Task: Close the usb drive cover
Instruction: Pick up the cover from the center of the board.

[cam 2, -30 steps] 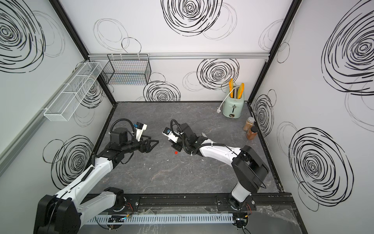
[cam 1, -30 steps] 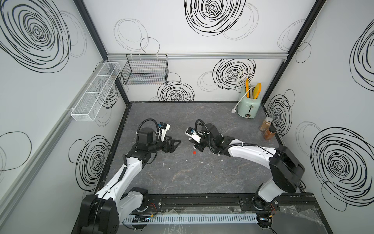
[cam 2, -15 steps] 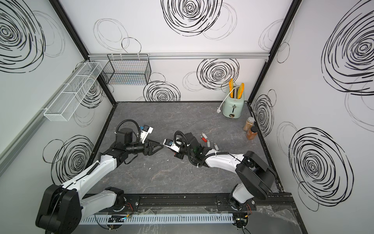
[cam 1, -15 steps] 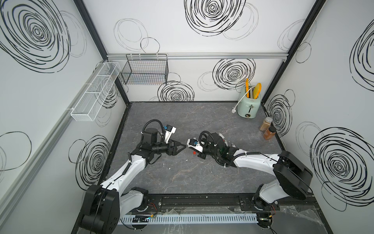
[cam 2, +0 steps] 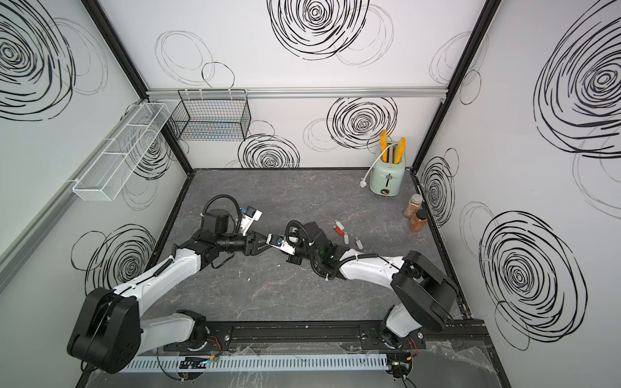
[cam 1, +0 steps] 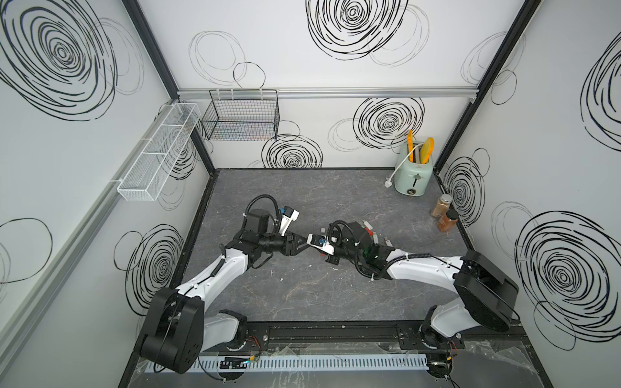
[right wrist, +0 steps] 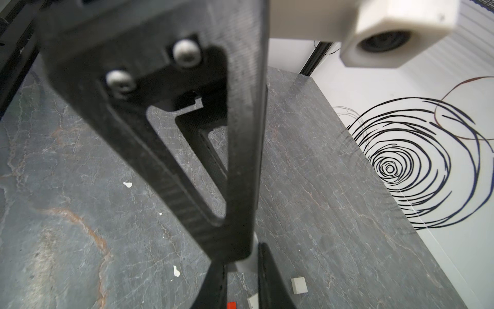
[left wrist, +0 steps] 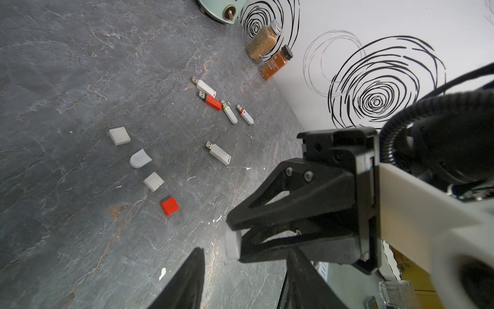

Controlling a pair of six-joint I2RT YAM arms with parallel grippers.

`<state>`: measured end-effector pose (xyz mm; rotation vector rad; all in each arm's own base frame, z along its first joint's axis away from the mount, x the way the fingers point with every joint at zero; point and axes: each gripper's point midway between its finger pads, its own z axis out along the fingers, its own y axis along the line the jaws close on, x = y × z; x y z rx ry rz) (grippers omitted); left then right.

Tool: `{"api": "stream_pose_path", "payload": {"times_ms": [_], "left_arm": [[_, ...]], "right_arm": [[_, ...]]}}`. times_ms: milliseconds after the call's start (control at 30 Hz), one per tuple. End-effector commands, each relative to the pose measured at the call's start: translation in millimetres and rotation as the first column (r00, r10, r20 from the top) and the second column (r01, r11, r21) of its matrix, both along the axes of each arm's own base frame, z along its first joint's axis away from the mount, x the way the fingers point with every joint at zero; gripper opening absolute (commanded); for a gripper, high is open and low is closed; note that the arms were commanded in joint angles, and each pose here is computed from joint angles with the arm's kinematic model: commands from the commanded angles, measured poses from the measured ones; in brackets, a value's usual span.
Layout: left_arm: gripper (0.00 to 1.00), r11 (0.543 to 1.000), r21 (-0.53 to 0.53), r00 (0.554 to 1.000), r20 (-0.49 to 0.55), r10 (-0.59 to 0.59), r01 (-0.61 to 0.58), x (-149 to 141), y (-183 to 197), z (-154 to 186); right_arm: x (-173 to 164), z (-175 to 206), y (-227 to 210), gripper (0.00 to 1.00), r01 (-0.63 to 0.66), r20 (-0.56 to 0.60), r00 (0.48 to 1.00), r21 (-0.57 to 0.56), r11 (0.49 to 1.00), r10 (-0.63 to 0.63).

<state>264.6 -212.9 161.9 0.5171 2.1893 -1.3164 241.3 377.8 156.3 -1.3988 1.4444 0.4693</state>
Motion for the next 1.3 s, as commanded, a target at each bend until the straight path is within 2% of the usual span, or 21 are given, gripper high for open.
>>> {"api": "stream_pose_path", "payload": {"times_ms": [0,167,433,633,767,933,1100,1200,1267], "left_arm": [[0.49,1.0,-0.017,1.0,0.011,-0.024,0.024,2.6,-5.8,8.3],[0.43,0.999,-0.015,0.999,-0.004,-0.038,0.038,1.6,-9.7,6.0],[0.22,0.999,-0.013,0.999,-0.012,-0.04,0.04,0.8,-10.2,3.2],[0.0,0.999,-0.013,0.999,-0.015,-0.038,0.038,0.4,-10.3,3.4],[0.0,0.999,-0.012,0.999,-0.012,-0.031,0.031,1.3,-8.2,4.0],[0.0,1.0,-0.016,1.0,-0.023,-0.017,0.017,4.4,-2.5,4.0],[0.0,1.0,-0.009,0.998,-0.059,0.002,-0.003,9.8,5.5,1.4],[0.0,1.0,0.008,0.997,-0.073,0.002,-0.001,10.5,7.7,-2.8],[0.0,1.0,0.01,0.997,-0.073,-0.002,0.003,9.6,8.1,-3.2]], "right_arm": [[-2.9,12.1,9.4,0.08,-0.031,0.043,0.999,0.02,0.999,0.03],[-2.9,13.6,13.1,0.08,-0.034,0.047,0.998,0.023,0.999,0.033],[-4.0,15.0,16.6,0.08,-0.046,0.045,0.998,0.026,0.999,0.045],[-3.5,14.2,17.9,0.08,-0.049,0.042,0.998,0.023,0.999,0.048],[-3.4,10.3,15.9,0.12,-0.04,0.035,0.999,0.009,0.999,0.04],[2.0,5.2,-0.8,0.41,0.043,-0.024,0.999,-0.009,0.999,-0.043],[11.6,-3.0,-39.7,0.66,0.193,-0.186,0.964,-0.002,0.981,-0.19],[23.3,-10.0,-65.0,0.74,0.307,-0.278,0.911,-0.034,0.951,-0.304],[31.5,-17.2,-81.5,0.75,0.377,-0.324,0.865,-0.08,0.923,-0.382]]}}
